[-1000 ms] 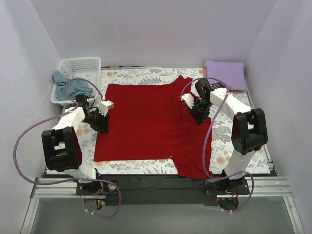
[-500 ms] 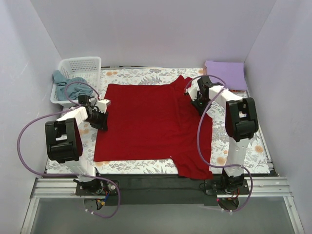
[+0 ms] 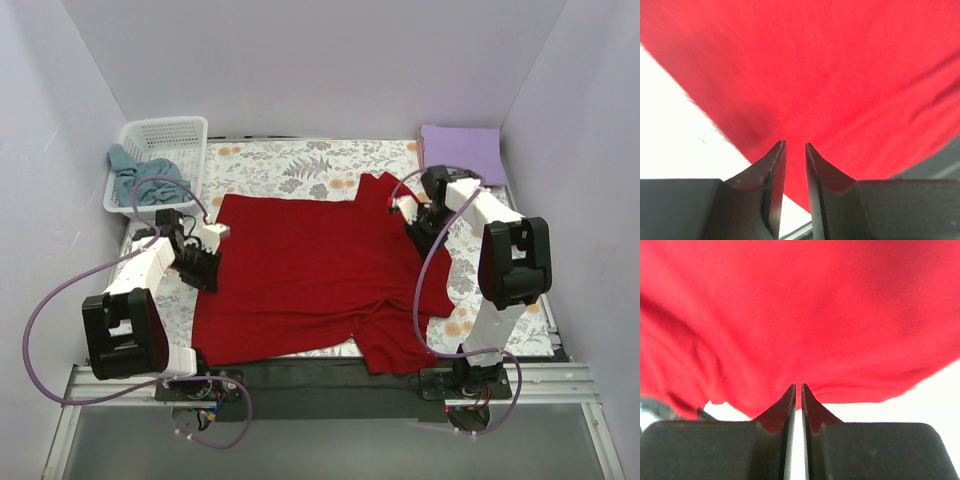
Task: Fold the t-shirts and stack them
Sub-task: Flatten the tshirt out, then fold the tshirt
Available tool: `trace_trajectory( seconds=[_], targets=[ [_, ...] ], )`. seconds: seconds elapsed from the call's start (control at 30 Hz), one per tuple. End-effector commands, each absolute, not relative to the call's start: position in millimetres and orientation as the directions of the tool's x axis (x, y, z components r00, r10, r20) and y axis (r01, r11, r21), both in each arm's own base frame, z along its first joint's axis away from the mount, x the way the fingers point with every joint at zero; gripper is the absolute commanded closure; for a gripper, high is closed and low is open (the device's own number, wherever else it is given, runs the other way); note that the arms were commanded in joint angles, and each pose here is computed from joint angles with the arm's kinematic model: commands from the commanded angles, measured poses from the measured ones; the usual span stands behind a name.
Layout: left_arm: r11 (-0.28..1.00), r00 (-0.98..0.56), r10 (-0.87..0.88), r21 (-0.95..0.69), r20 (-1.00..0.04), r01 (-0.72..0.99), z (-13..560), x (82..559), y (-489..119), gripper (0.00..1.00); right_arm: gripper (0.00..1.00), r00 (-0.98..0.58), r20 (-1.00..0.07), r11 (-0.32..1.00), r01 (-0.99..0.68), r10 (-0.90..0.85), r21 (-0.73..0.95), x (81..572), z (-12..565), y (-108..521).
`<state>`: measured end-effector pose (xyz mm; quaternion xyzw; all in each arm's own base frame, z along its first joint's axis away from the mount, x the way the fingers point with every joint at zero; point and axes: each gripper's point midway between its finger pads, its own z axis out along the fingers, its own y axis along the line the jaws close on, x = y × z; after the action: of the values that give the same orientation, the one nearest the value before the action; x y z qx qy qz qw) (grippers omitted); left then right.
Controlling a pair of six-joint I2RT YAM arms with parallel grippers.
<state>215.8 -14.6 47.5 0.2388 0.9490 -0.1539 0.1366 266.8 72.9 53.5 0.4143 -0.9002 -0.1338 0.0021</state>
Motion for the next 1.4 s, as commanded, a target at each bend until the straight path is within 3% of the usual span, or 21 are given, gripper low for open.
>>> trace_trajectory(
  seconds=[0.0, 0.3, 0.47, 0.8, 0.97, 1.17, 1.27, 1.37],
  targets=[
    [0.835, -0.811, 0.364, -0.225, -0.457, 0.502, 85.2, 269.3, -21.9, 0.78, 0.87, -0.691, -0.257, 0.659, -0.723, -0.676, 0.210, 333.5, 85.2, 91.4],
    [0.876, -0.779, 0.251, -0.207, -0.574, 0.435, 98.5, 346.6, -19.6, 0.69, 0.85, -0.722, -0.369, 0.759, -0.648, -0.585, 0.064, 430.9, 73.9, 91.7],
    [0.873, -0.742, 0.210, -0.220, -0.637, 0.436, 120.3, 396.9, -21.1, 0.61, 0.71, -0.733, -0.451, 0.795, -0.601, -0.509, 0.079, 468.9, 82.2, 96.8],
    [0.871, -0.746, 0.141, -0.277, -0.650, 0.406, 117.6, 450.3, -22.7, 0.57, 0.41, -0.714, -0.553, 0.829, -0.555, -0.430, 0.070, 523.0, 91.5, 98.4],
    [0.875, -0.746, 0.145, -0.268, -0.650, 0.404, 111.4, 468.4, -18.7, 0.55, 0.43, -0.720, -0.554, 0.807, -0.575, -0.419, 0.136, 527.6, 73.3, 106.8],
    [0.877, -0.759, 0.133, -0.281, -0.638, 0.391, 103.6, 476.6, -19.0, 0.55, 0.50, -0.745, -0.551, 0.805, -0.558, -0.377, 0.204, 535.1, 54.1, 107.4],
    [0.880, -0.762, 0.133, -0.279, -0.634, 0.385, 99.0, 482.8, -18.4, 0.55, 0.60, -0.753, -0.571, 0.786, -0.552, -0.327, 0.278, 537.8, 55.1, 107.3],
    [0.886, -0.771, 0.139, -0.271, -0.621, 0.377, 88.4, 489.2, -16.8, 0.55, 0.62, -0.750, -0.587, 0.764, -0.561, -0.306, 0.318, 535.5, 62.7, 108.6]
  ],
)
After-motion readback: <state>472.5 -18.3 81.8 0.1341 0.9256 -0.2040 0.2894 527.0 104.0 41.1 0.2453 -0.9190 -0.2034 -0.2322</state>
